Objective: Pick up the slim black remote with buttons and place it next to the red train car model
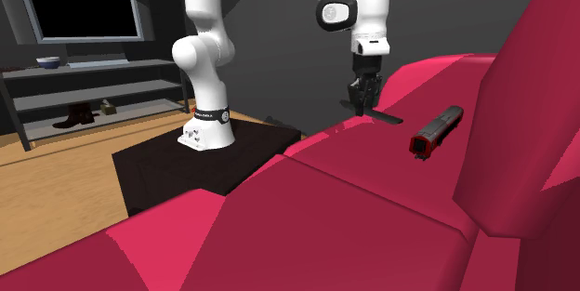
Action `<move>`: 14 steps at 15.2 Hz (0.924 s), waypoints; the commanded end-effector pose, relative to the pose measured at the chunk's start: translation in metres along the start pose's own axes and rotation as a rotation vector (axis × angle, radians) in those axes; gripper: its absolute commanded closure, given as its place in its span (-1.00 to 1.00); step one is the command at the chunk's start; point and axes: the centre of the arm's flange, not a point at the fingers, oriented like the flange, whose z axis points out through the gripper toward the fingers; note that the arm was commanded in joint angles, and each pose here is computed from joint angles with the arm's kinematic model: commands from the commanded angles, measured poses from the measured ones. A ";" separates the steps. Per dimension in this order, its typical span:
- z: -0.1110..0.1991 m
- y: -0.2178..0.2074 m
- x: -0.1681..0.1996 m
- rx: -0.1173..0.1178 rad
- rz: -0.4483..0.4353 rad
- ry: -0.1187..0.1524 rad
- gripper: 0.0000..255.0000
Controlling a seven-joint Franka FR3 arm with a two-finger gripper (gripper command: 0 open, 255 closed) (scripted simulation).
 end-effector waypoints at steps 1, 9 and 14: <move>0.002 -0.022 -0.007 0.000 0.002 0.000 1.00; 0.010 -0.125 -0.031 0.000 0.002 0.000 1.00; 0.015 -0.189 -0.046 0.000 0.002 0.000 1.00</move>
